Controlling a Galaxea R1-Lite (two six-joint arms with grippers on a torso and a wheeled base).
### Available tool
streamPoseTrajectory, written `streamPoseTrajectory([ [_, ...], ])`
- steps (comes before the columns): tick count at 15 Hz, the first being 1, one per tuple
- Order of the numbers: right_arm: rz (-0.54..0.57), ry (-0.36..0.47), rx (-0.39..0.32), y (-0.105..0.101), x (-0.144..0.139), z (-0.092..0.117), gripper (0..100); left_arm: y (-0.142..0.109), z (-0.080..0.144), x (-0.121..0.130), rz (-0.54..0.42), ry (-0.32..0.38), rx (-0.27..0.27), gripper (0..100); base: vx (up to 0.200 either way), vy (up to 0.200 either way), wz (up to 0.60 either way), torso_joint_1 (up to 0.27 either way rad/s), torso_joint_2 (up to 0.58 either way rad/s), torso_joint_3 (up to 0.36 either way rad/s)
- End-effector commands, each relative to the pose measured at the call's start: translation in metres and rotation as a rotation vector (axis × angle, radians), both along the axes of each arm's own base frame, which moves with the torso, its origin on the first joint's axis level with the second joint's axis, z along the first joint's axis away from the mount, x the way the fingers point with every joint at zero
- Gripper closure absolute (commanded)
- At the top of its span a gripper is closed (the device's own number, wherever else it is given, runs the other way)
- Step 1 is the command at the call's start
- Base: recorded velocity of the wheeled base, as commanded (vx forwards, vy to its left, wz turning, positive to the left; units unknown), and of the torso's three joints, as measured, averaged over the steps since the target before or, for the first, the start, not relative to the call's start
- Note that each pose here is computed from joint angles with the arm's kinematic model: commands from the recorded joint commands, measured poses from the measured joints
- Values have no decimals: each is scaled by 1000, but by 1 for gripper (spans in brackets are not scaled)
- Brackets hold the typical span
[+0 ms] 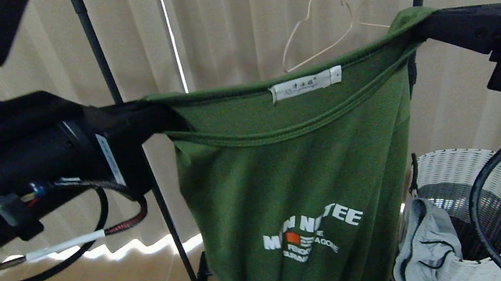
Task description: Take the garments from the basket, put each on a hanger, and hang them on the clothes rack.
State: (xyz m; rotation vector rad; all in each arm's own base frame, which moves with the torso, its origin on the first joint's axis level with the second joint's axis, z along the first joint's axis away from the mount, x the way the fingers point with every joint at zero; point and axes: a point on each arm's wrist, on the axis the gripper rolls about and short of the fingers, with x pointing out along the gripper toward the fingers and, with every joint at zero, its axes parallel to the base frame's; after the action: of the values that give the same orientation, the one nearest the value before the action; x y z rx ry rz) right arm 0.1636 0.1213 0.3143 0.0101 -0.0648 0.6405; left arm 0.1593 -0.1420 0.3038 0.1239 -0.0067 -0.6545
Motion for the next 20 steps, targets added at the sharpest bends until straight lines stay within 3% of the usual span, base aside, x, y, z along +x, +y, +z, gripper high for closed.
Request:
streamPoseTrajectory([
  [1, -34, 22, -16, 0, 12, -5, 100, 7, 5, 7, 46, -8, -4, 100, 0, 0, 0, 0, 0, 0],
  [2, -46, 33, -24, -1, 14, -9, 100, 6, -4, 10, 54, 18, 18, 100, 0, 0, 0, 0, 0, 0],
  [3, -73, 62, -43, -4, 21, -19, 100, 6, -28, 19, 79, 83, 81, 100, 0, 0, 0, 0, 0, 0],
  [4, -90, 74, -50, -6, 26, -22, 100, 6, -33, 25, 95, 96, 99, 100, 0, 0, 0, 0, 0, 0],
  [7, -124, 110, -74, -3, 43, -31, 100, 2, -29, 44, 125, 95, 96, 100, 0, 0, 0, 0, 0, 0],
  [10, -142, 119, -77, -5, 48, -33, 100, 11, -39, 60, 184, 113, 142, 100, 0, 0, 0, 0, 0, 0],
  [12, -161, 105, -66, -9, 52, -28, 100, 9, -32, 63, 179, 89, 119, 100, 0, 0, 0, 0, 0, 0],
  [15, -167, 80, -47, -9, 54, -19, 100, -5, 5, 63, 73, -53, 8, 100, 0, 0, 0, 0, 0, 0],
  [17, -162, 30, -17, -9, 54, -13, 100, -6, 9, 60, -3, -67, -2, 100, 0, 0, 0, 0, 0, 0],
  [20, -164, 1, 1, -9, 55, -10, 100, -10, -5, 58, -17, -31, 26, 100, 0, 0, 0, 0, 0, 0],
])
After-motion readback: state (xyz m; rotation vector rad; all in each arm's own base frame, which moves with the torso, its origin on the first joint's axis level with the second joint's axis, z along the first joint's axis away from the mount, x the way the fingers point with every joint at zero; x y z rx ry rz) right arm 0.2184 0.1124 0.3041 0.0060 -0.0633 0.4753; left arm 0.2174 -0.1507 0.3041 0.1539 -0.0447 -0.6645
